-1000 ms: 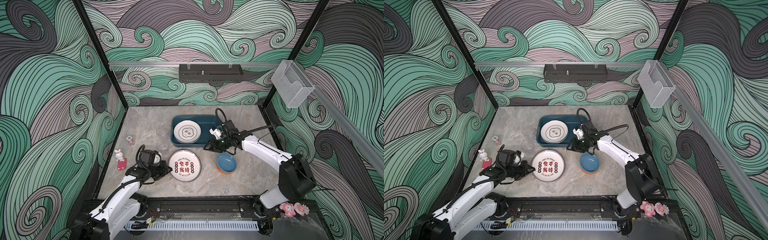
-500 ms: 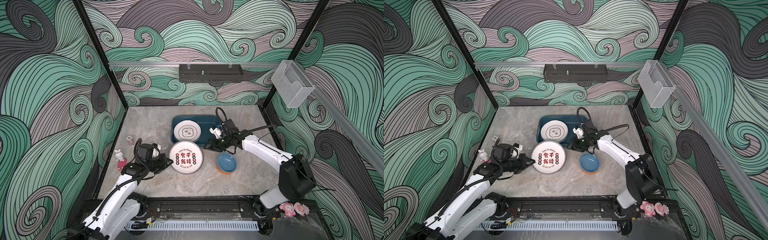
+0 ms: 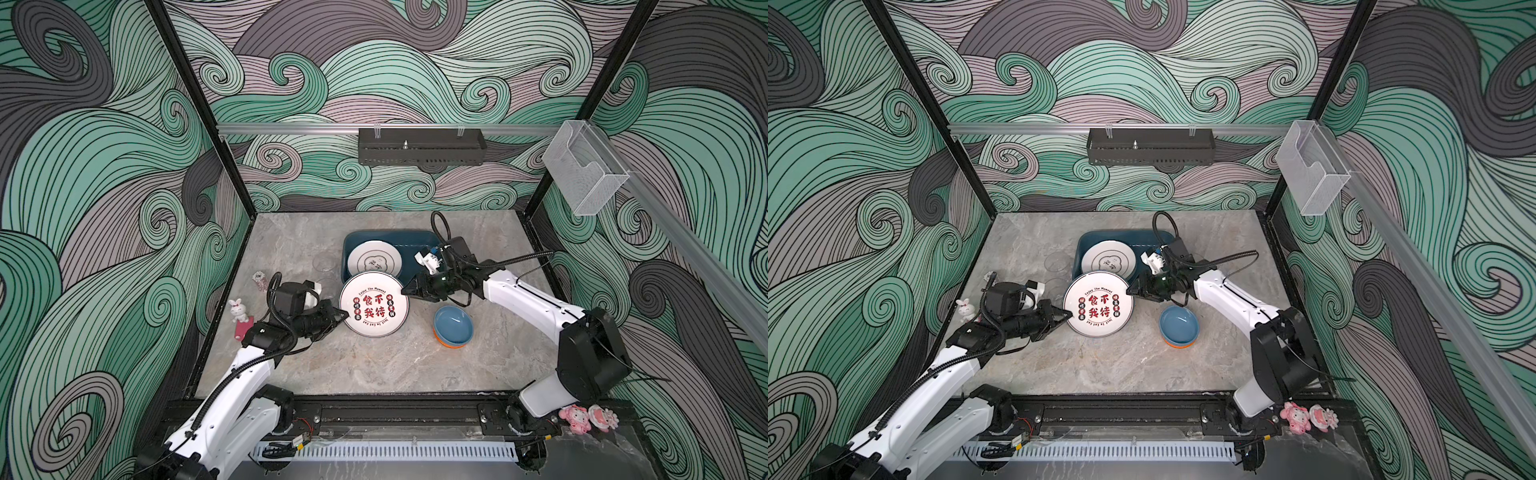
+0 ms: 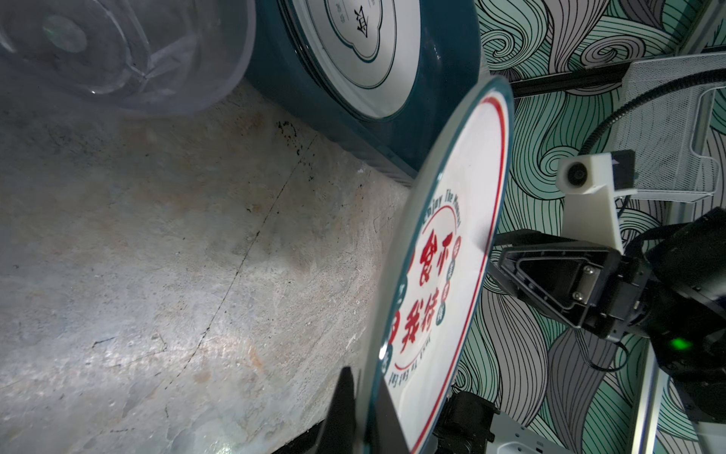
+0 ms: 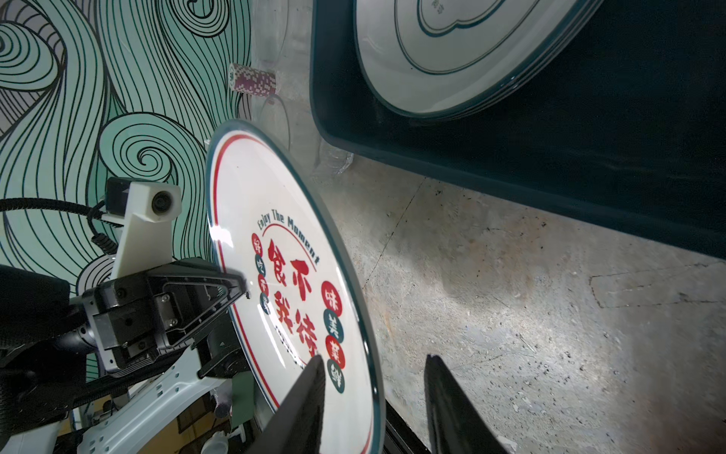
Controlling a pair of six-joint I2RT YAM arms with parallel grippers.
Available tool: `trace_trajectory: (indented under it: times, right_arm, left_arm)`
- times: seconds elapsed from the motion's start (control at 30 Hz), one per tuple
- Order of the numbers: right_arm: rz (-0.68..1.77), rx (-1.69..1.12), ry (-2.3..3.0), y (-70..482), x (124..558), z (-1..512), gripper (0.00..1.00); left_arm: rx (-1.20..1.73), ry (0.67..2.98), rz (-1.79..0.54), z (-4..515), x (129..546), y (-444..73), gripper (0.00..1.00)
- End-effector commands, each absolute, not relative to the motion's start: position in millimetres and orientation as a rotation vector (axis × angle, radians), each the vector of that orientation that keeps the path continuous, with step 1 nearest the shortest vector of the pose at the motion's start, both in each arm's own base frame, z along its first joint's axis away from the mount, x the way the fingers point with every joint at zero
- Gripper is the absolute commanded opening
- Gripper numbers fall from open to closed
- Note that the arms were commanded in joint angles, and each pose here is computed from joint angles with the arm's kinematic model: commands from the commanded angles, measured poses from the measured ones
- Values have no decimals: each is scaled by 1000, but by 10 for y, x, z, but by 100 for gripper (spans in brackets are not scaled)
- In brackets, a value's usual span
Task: Place the mixed dishes into the plastic bin
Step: 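Grip the red-text plate rim with the right gripper while left tilts it up, then carry the red-text plate into the teal bin with the right gripper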
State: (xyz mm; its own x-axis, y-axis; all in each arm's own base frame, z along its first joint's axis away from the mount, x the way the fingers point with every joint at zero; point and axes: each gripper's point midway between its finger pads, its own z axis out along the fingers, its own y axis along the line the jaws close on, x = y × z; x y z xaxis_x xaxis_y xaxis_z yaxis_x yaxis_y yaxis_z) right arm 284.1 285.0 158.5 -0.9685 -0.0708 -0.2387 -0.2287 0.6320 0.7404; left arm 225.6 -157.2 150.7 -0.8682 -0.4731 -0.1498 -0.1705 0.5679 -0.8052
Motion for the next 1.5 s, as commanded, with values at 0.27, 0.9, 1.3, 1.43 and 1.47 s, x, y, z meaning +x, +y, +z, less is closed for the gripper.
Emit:
trace_trajectory:
  times: [0.27, 0.9, 1.3, 1.43, 1.47]
  right_arm:
    - [1364, -300, 2565, 3023, 2884, 1873, 32]
    - [1323, -279, 2531, 3005, 3024, 1973, 0]
    - [1207, -193, 2521, 2809, 3319, 2044, 0]
    - [1155, -149, 2520, 2753, 3486, 2050, 0]
    - [1135, -140, 2521, 2737, 3537, 2045, 0]
  left_arm:
    - [-428, 2338, -1356, 2000, 2436, -1737, 0]
    - [-459, 2341, -1324, 1990, 2457, -1700, 18]
    - [-519, 2311, -1135, 1920, 2344, -1416, 47]
    - [-526, 2331, -1103, 1874, 2279, -1372, 51]
    - [-526, 2333, -1098, 1868, 2264, -1363, 51]
